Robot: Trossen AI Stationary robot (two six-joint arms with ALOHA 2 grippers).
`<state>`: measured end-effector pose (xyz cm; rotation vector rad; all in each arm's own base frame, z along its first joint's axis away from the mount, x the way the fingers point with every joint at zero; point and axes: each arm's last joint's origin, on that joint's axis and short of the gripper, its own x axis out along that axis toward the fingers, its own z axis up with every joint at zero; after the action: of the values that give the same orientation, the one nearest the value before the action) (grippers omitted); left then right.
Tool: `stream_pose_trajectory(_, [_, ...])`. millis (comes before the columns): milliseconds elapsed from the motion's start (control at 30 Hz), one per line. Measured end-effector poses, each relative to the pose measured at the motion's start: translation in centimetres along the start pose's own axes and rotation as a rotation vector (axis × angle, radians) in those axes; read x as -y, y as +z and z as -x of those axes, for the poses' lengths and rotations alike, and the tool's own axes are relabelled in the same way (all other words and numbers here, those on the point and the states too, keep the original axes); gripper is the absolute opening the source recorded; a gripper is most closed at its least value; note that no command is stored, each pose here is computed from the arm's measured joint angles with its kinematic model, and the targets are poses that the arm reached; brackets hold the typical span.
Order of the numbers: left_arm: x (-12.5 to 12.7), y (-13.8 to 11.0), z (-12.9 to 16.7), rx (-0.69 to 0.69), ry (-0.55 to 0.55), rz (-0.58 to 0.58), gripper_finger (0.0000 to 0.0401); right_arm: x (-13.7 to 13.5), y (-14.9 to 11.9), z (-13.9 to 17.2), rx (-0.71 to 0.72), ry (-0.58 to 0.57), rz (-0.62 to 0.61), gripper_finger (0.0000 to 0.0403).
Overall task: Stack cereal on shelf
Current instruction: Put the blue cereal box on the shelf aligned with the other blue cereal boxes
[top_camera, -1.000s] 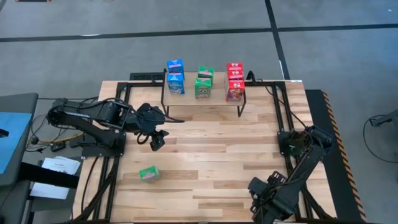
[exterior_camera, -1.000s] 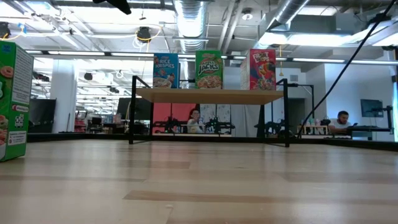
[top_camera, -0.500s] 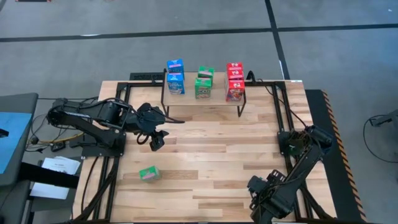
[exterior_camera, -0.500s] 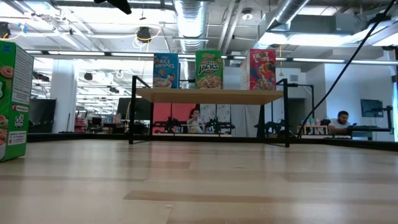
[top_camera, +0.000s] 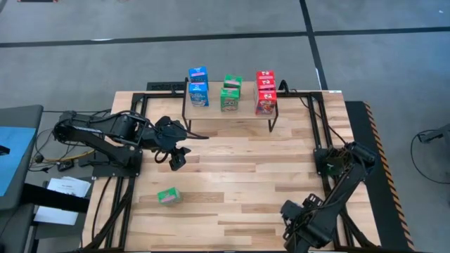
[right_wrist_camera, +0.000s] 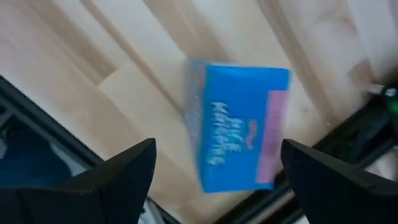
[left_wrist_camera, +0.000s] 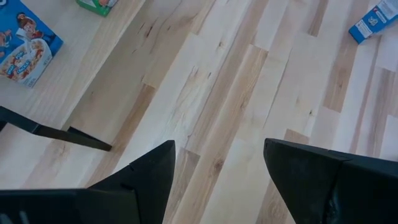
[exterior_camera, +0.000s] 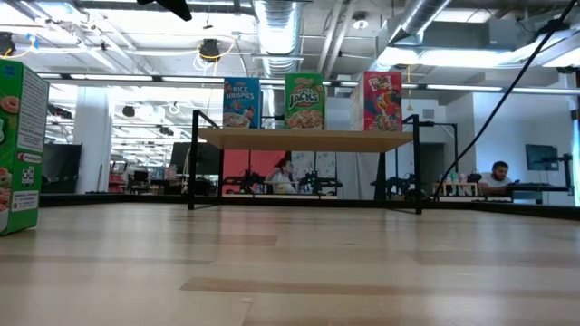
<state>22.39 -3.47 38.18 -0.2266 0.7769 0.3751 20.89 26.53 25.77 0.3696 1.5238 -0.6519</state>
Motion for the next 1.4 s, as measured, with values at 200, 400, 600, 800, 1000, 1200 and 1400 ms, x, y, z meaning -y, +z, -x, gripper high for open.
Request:
stream_pose_trajectory(200, [0.0, 0.0, 0.0, 0.001, 0.000, 0.000, 0.0234, 0.4, 0.0, 0.1, 0.002, -0.041, -0.005, 0.0368])
stream_pose_trajectory(400, [0.0, 0.0, 0.0, 0.000, 0.001, 0.000, 0.0234, 0.1, 0.0, -0.2, 0.009, -0.007, -0.007, 0.0368])
stream_pose_trajectory(600, [0.0, 0.0, 0.0, 0.000, 0.001, 0.000, 0.0234, 0.3, -0.1, -1.7, -0.037, -0.054, -0.008, 0.0368])
stream_pose_trajectory(800, [0.0, 0.0, 0.0, 0.001, 0.002, 0.000, 0.0234, 0.0, -0.1, -1.7, -0.041, -0.021, -0.005, 0.0368])
stream_pose_trajectory(1000, [-0.1, 0.0, 0.0, 0.014, 0.023, 0.001, 0.0234, -0.8, -0.1, -1.7, -0.041, 0.053, 0.018, 0.0356])
stream_pose_trajectory(1200, [-0.1, 0.0, 0.0, 0.014, 0.024, 0.001, 0.0234, -0.8, -0.1, -1.7, -0.041, 0.056, 0.017, 0.0319])
stream_pose_trajectory(1400, [-0.1, 0.0, 0.0, 0.014, 0.024, 0.010, 0.0234, -0.8, -0.1, -1.7, -0.042, 0.056, 0.017, 0.0299])
